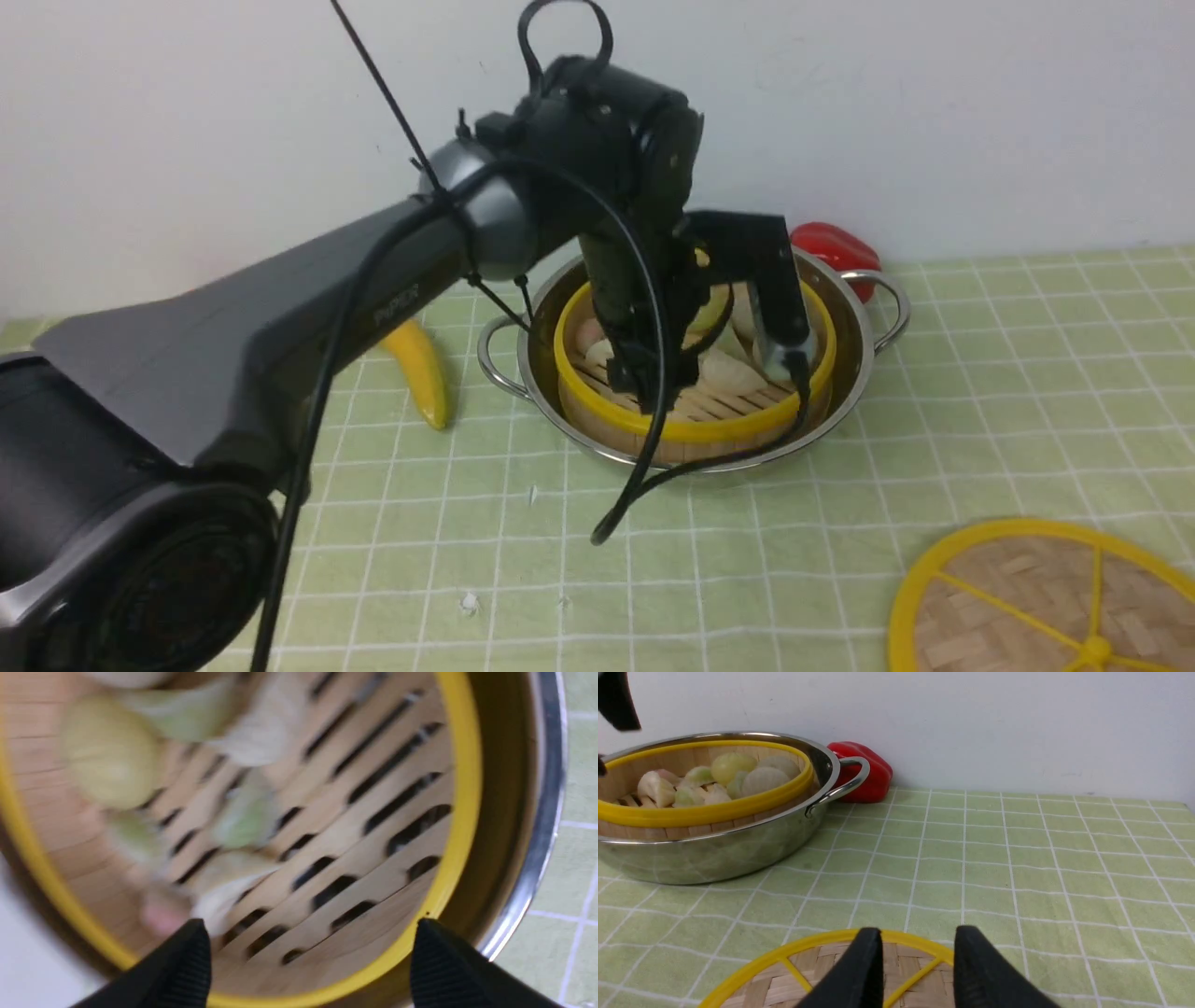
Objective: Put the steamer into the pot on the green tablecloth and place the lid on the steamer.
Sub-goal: 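Place the bamboo steamer basket with dumplings into the steel pot with the left gripper, then move the gripper down to the bamboo steamer lid and grasp its center knob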
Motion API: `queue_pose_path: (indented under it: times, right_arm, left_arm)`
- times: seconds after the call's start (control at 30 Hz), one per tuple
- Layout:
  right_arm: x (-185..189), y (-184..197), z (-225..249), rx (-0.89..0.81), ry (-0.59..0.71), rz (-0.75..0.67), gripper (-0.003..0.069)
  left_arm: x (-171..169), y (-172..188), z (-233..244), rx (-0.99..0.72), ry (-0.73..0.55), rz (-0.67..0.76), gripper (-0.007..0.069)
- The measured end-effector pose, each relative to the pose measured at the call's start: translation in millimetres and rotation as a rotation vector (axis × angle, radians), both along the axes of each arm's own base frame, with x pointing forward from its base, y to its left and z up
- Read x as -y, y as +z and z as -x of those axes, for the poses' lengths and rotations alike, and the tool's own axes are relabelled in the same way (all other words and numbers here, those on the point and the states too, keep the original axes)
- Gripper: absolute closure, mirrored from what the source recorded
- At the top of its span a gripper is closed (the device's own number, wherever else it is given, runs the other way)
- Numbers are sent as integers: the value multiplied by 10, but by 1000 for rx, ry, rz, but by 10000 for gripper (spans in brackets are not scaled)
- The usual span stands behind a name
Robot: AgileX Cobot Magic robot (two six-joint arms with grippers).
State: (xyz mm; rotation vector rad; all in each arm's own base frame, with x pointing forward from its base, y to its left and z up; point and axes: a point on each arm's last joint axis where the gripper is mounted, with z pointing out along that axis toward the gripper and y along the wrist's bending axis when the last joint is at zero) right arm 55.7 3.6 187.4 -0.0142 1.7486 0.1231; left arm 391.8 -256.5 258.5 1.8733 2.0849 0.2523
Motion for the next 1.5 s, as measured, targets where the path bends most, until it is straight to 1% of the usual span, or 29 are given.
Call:
queue_pose_path:
  times: [0.03,0.07,0.1,0.13,0.17,0.2,0.23,0.27,0.33,0.37,0.4,0.43,0.5,0.53,0.6,0.63,0.7,0.8,0.9,1.33,1.43,1.5]
  right_arm:
    - [0,0,0,0,0,0,419]
    - [0,0,0,0,0,0,419]
    - [0,0,0,0,0,0,419]
    - [0,0,0,0,0,0,419]
    - [0,0,0,0,0,0,419]
    - [0,0,0,0,0,0,419]
    - [0,0,0,0,0,0,419]
    - [0,0,0,0,0,0,419]
    - [0,0,0,0,0,0,419]
    - [0,0,0,0,0,0,419]
    - [0,0,0,0,0,0,419]
    - [0,0,0,0,0,0,419]
    - [0,0,0,0,0,0,419]
    - [0,0,0,0,0,0,419]
    - [0,0,0,0,0,0,419]
    - [0,0,0,0,0,0,419]
    - [0,0,0,0,0,0,419]
    - [0,0,0,0,0,0,419]
    - [0,0,0,0,0,0,419]
    - [0,1,0,2,0,2,419]
    - [0,1,0,2,0,2,419]
    - [0,1,0,2,0,2,419]
  left_arm:
    - [-26,107,7,27,20,9,102]
    - [-35,128,6,32,26,11,102]
    - [-101,290,19,74,74,12,104]
    - [-119,332,27,81,83,13,105]
    - [-210,469,40,114,141,7,122]
    - [-305,590,47,150,199,3,159]
    - [-322,611,47,157,209,3,166]
    - [-480,776,43,211,299,12,239]
    - [-712,969,29,265,421,50,352]
    - [-843,1073,33,284,495,87,424]
    - [-875,1115,46,290,520,105,454]
    - [-1033,1237,64,301,609,166,551]
    - [-1284,1410,104,301,740,272,618]
    - [-1402,1519,155,294,793,339,636]
    - [-1612,1687,243,281,879,445,648]
    - [-1645,1716,260,276,895,469,648]
    - [-1807,1872,368,231,986,617,648]
    - [-1910,1965,436,211,1038,700,647]
    - [-1956,1986,448,217,1059,710,645]
    - [-2004,1949,443,240,1076,652,623]
    - [-2040,1893,648,228,1080,639,613]
    - [-2078,1880,881,274,1058,682,613]
